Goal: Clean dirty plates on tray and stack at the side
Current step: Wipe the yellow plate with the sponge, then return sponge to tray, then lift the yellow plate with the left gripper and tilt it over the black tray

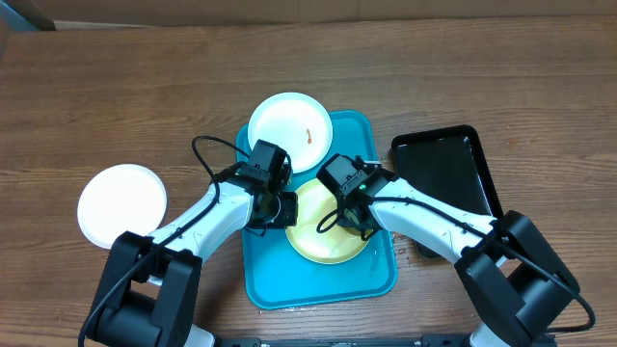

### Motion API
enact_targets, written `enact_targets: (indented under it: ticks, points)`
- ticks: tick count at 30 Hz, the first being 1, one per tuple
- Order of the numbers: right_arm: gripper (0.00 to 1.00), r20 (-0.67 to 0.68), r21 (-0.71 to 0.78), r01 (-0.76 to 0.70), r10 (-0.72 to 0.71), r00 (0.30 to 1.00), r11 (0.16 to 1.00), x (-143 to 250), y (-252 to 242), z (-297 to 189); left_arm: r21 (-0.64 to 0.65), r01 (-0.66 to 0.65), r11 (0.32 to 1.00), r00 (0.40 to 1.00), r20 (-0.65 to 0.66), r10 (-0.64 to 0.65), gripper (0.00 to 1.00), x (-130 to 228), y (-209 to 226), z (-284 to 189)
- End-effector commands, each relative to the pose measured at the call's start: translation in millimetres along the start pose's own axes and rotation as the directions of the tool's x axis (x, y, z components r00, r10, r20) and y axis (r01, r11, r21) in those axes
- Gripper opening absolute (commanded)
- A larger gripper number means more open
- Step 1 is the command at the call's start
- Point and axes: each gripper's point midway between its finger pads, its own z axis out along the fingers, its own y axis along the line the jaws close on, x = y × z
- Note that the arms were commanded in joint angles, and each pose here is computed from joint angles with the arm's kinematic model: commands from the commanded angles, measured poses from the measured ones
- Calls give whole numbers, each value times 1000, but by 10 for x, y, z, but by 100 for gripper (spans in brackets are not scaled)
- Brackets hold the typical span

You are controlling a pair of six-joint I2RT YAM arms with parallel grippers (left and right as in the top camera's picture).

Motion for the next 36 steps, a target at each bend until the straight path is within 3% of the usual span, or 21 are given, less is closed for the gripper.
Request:
enact_targets:
  ticks: [1, 10, 19, 26, 31, 36]
  points:
    - [4, 105, 264, -84, 58, 993, 961, -70, -551, 154, -95, 34, 995, 999, -24, -36, 4, 105, 202, 65]
    - [4, 137, 303, -122, 84, 987, 945, -121, -664, -59, -137, 38, 990, 998, -35, -43, 4, 145, 281, 55]
    - [4, 219, 34, -85, 75, 973, 996, -330, -450, -825, -135, 27, 990, 999, -36, -32, 4, 143, 277, 55]
    - [4, 229, -111, -156, 178, 957, 982, -481, -798, -1246, -126, -21, 992, 999, -42, 16, 4, 137, 258, 52]
    - [4, 189, -173, -198, 230, 955, 965, -713, -1233, -1209, -114, -36, 993, 999, -37, 32, 4, 58, 196, -21]
    - [4, 37, -308, -234, 257, 966, 922, -712, -1503, -891, -111, -72, 991, 997, -40, 68, 4, -91, 88, -227]
